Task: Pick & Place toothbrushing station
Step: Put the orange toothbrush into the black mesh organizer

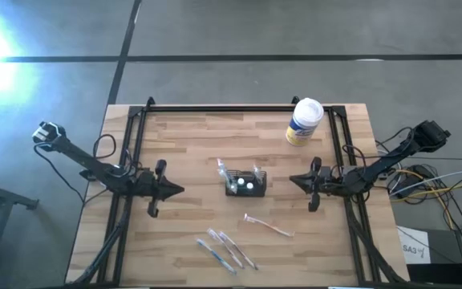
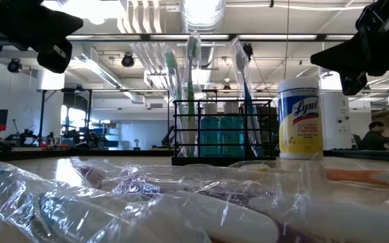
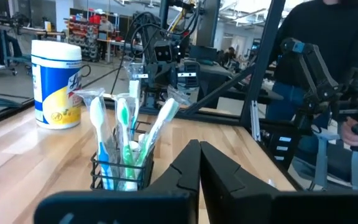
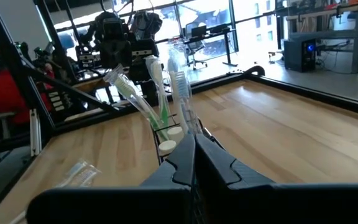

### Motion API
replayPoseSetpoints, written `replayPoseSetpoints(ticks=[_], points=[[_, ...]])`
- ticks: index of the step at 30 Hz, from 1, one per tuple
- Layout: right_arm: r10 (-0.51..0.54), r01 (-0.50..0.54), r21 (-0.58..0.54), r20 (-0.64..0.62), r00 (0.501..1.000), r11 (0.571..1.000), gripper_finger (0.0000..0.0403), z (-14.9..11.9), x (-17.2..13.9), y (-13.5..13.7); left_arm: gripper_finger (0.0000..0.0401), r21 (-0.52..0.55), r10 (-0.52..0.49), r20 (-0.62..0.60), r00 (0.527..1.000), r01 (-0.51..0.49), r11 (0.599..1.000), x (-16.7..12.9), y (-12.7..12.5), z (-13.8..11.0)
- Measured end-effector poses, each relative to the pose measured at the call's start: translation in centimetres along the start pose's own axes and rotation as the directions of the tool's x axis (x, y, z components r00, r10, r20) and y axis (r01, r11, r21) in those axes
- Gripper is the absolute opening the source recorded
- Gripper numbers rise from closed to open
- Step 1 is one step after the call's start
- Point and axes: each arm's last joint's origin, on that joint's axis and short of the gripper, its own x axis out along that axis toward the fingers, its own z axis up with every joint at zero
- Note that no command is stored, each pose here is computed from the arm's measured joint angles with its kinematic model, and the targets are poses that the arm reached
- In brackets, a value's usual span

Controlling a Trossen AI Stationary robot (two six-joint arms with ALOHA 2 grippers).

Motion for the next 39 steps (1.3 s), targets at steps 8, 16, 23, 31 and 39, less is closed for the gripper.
replayPoseSetpoints(ticks=[8, 16, 23, 31, 39], points=[[-0.001, 0.001, 0.003, 0.000, 1.000, 1.000, 0.0008, 0.0, 0.0, 0.0, 0.0008, 0.010, 0.000, 0.000, 1.000, 0.000, 1.000, 0.0, 0.0, 0.0], [0.003, -0.003, 0.042, -0.002, 1.000, 0.999, 0.0008, 0.0, 0.0, 0.0, 0.0015, 0.011, 0.000, -0.001, 1.000, 0.000, 1.000, 0.0, 0.0, 0.0], [0.006, -0.006, 0.059, -0.003, 1.000, 0.998, 0.0008, 0.0, 0.0, 0.0, 0.0004, 0.061, -0.026, -0.038, 0.999, 0.028, 0.998, 0.0, -0.1, -0.4], [0.121, -0.119, 0.076, -0.020, 0.992, 0.990, 0.0008, 0.3, 0.1, 0.6, 0.0003, 0.137, -0.072, 0.007, 0.997, 0.070, 0.988, 0.2, -0.5, 0.7], [0.104, -0.104, 0.009, -0.007, 0.995, 0.995, 0.0008, 0.8, 0.3, 0.9, 0.0017, 0.266, -0.024, 0.052, 0.998, 0.009, 0.964, 0.5, -0.7, 2.0]])
